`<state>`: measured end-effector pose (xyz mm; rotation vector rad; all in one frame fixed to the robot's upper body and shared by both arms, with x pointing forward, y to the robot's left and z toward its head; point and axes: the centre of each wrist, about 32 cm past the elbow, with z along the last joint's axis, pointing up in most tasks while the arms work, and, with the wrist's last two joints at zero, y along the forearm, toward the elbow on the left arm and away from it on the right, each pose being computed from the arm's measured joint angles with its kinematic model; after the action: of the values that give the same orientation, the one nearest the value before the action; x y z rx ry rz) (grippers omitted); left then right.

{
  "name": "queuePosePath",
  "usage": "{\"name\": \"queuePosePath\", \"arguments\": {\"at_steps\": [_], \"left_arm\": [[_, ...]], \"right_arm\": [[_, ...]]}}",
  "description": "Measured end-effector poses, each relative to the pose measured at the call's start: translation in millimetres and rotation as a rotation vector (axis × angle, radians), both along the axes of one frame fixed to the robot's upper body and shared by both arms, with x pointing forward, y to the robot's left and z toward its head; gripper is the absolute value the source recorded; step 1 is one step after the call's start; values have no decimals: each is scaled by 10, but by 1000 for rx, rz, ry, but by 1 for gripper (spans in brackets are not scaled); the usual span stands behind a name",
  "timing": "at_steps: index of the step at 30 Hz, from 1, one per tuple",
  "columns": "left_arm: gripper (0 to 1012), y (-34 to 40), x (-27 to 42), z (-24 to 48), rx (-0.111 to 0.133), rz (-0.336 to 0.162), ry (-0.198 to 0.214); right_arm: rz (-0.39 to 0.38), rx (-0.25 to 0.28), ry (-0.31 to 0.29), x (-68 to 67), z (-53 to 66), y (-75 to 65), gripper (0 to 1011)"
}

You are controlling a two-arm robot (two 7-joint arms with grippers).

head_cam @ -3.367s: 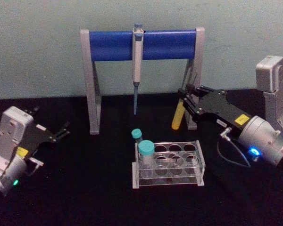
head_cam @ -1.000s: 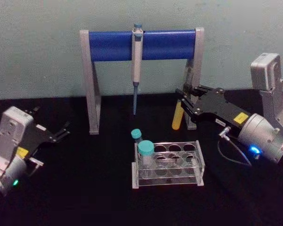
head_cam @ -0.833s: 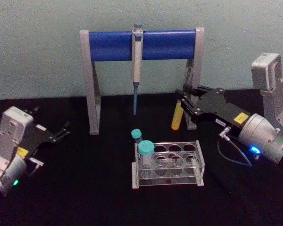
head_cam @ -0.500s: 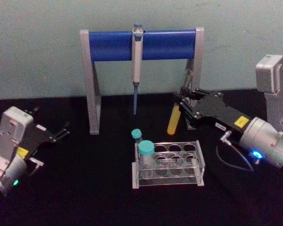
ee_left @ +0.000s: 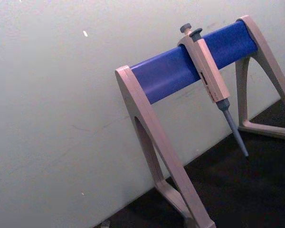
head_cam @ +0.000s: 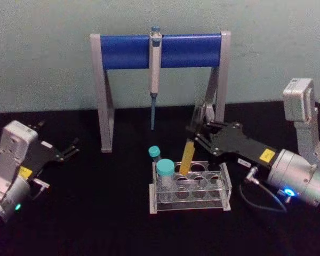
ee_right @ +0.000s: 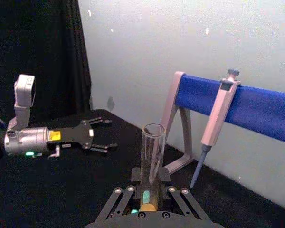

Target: Pick up the test tube from the test tube rack, shake it, then place it back into the test tube rack.

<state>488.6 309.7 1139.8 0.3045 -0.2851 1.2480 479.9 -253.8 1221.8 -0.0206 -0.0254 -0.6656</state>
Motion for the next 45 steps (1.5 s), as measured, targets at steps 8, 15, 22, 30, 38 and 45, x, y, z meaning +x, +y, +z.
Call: {"name": "queuePosePath", "arguments": {"at_steps": [8, 15, 22, 30, 38, 45], "left_arm": [[1001, 0, 0, 0, 0, 0, 0], [1001, 0, 0, 0, 0, 0, 0], [1001, 0, 0, 0, 0, 0, 0], [1001, 0, 0, 0, 0, 0, 0], [1001, 0, 0, 0, 0, 0, 0], [1001, 0, 0, 0, 0, 0, 0]], "right_arm": [[10, -16, 18, -20, -51, 13, 233], [9, -37, 25, -8, -81, 15, 233], [8, -48, 32, 1, -101, 15, 234], [5, -54, 42, 29, -136, 20, 234], [8, -65, 60, 77, -184, 43, 234], [10, -80, 75, 112, -228, 58, 234]]}}
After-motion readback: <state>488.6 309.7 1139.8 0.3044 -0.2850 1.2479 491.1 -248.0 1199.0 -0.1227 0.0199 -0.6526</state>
